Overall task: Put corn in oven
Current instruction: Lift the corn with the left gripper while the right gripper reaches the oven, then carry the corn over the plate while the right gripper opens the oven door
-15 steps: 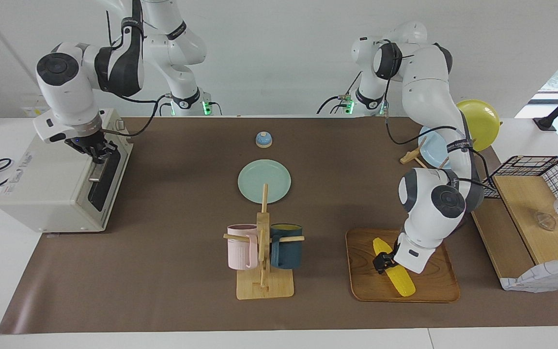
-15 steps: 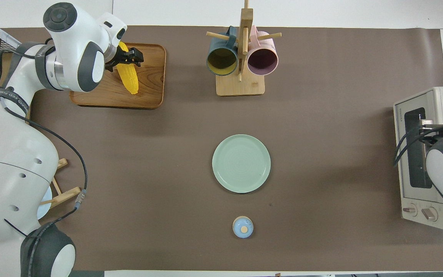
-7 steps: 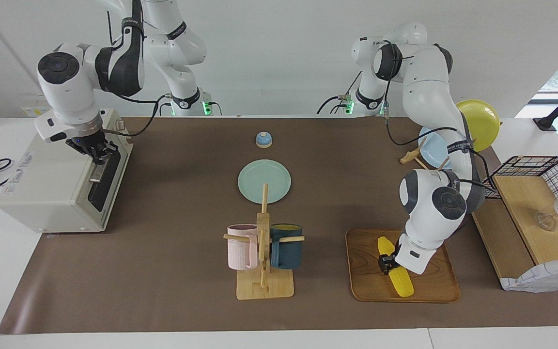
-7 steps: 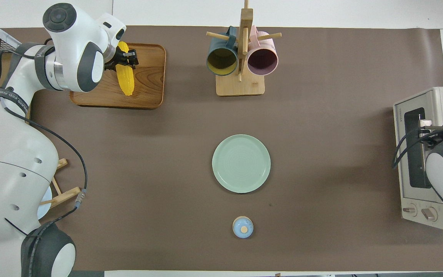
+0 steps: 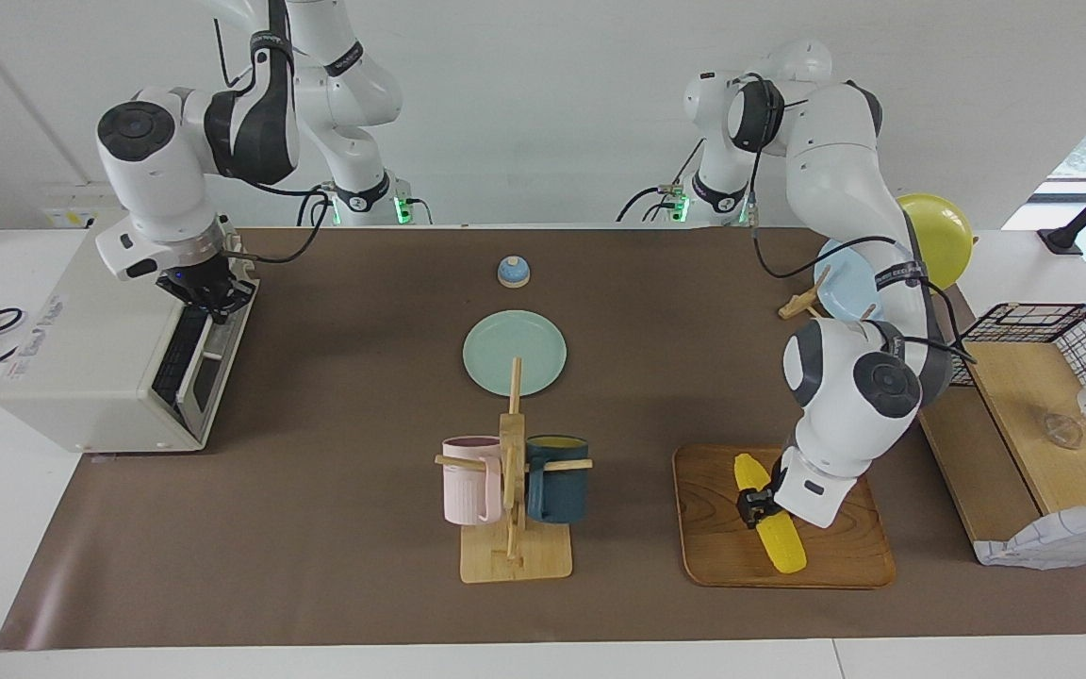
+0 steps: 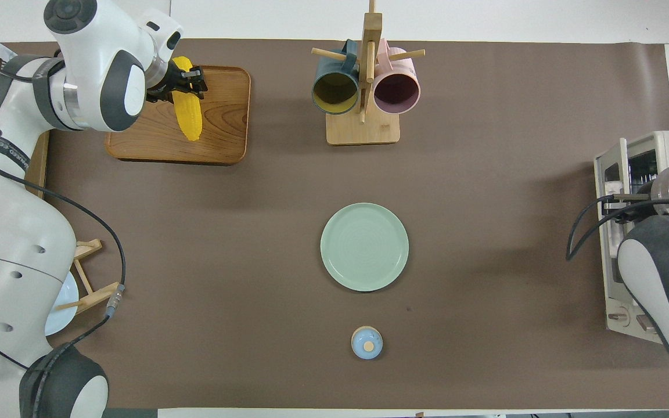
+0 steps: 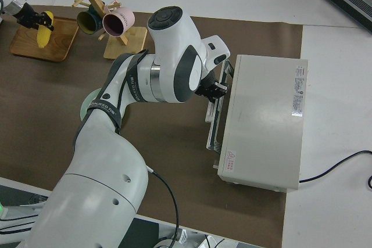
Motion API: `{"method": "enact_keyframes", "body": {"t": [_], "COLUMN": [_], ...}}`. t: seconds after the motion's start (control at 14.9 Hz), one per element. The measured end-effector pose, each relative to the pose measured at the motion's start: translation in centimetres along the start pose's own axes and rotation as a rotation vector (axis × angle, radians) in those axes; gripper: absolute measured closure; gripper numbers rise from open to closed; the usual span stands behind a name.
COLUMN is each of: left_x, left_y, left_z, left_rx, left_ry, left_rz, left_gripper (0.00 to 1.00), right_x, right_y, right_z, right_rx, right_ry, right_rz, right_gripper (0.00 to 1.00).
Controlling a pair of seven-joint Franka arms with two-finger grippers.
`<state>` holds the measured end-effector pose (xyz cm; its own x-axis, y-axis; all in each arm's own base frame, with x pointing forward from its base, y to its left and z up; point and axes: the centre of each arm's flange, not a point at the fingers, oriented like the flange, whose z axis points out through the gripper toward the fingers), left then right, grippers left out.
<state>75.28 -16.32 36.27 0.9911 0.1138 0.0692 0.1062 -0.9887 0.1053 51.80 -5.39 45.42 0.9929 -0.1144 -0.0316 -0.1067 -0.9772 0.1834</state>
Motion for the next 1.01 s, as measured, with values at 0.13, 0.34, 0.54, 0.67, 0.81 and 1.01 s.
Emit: {"method": "enact_keyframes", "body": {"t": [0.13, 0.34, 0.54, 0.67, 0.81, 1.01], "left_x": [-1.3, -6.8, -15.2, -21.4, -27.1, -33.6], "left_y": [0.9, 4.0, 8.9, 12.5, 15.6, 19.9], "left_z": [-4.9, -11.4, -14.8, -15.4, -15.1, -13.3], "left_rx": [-0.014, -0.01, 0.007, -0.003, -0.017, -0.06], "left_ry": [-0.011, -0.034, -0.066, -0.11, -0.153, -0.111], "left_rz": [-0.029, -0.056, -0.066, -0.059, -0.039, -0.033], "left_gripper": [0.44, 0.44, 0.44, 0.44, 0.44, 0.44], "right_x": [-0.1, 0.1, -0.1, -0.4, -0.6, -0.5], "right_y": [-1.7, -3.8, -5.7, -6.7, -7.4, -8.0], "right_z": [0.8, 2.6, 4.8, 6.3, 7.5, 8.7], "right_rx": [0.034, 0.075, 0.096, 0.105, 0.11, 0.113], "right_ry": [-0.001, -0.001, 0.021, 0.039, 0.049, 0.048], "right_rz": [-0.011, -0.023, -0.037, -0.047, -0.056, -0.058], "right_gripper": [0.99, 0.99, 0.99, 0.99, 0.99, 0.99]}}
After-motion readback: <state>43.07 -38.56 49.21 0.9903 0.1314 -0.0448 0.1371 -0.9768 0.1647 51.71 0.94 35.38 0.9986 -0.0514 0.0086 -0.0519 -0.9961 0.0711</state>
